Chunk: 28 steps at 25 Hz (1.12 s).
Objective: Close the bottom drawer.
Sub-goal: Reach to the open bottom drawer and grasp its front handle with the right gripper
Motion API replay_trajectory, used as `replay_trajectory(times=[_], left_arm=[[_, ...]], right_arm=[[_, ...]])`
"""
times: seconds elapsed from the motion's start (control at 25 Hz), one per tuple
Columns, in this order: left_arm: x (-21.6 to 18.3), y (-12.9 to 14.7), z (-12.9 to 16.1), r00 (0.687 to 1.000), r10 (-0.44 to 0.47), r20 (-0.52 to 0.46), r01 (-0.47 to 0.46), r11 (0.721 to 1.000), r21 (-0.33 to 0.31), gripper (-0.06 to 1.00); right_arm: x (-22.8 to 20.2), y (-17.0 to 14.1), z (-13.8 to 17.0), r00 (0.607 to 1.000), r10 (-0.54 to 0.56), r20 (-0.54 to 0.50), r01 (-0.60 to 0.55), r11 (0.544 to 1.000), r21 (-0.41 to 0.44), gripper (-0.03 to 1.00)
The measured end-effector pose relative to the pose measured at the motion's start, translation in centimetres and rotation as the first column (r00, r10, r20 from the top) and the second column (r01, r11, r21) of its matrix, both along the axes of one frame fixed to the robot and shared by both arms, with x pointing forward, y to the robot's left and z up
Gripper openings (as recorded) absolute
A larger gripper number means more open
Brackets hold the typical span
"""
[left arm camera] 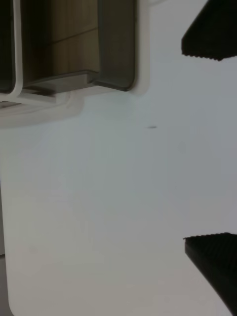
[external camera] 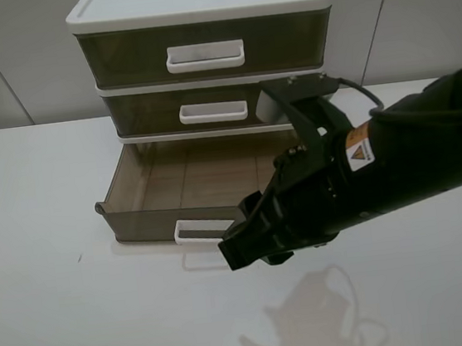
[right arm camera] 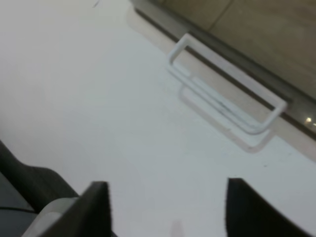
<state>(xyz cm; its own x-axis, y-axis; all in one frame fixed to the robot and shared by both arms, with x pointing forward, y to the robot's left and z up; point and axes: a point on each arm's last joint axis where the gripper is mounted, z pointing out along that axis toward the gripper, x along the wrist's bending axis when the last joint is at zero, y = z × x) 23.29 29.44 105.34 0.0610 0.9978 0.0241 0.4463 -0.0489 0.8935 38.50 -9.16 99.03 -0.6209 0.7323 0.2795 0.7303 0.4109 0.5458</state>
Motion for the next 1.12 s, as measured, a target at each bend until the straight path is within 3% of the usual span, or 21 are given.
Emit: replay_trajectory(times=[0.08,0.16,0.36,0.56,0.92,1.12], left_arm=[[0.0,0.0,0.0,1.0,0.0,0.0,0.0,1.0,0.0,0.72],[0.0,0.0,0.0,1.0,0.0,0.0,0.0,1.0,0.0,0.72],[0.0,0.0,0.0,1.0,0.0,0.0,0.0,1.0,0.0,0.72],[0.0,0.0,0.0,1.0,0.0,0.0,0.0,1.0,0.0,0.72],[0.0,0.0,0.0,1.0,0.0,0.0,0.0,1.0,0.0,0.72],[0.0,0.0,0.0,1.0,0.0,0.0,0.0,1.0,0.0,0.72]], right_arm=[[-0.6,0.6,-1.3,0.999,0.02,0.037,-0.02,1.0,0.012,0.09],[-0.9,0.7,-2.8,0.996,0.004,0.086,-0.008,0.999,0.044,0.05],[-0.3,0.2,-4.6,0.969,-0.134,0.209,0.099,0.981,0.169,0.02],[0.9,0.2,-4.4,0.93,-0.21,0.303,0.134,0.958,0.252,0.02],[2.2,-0.3,-7.2,0.938,-0.21,0.276,0.177,0.974,0.14,0.02],[1.8,0.4,-8.0,0.946,-0.141,0.293,0.113,0.987,0.11,0.02]])
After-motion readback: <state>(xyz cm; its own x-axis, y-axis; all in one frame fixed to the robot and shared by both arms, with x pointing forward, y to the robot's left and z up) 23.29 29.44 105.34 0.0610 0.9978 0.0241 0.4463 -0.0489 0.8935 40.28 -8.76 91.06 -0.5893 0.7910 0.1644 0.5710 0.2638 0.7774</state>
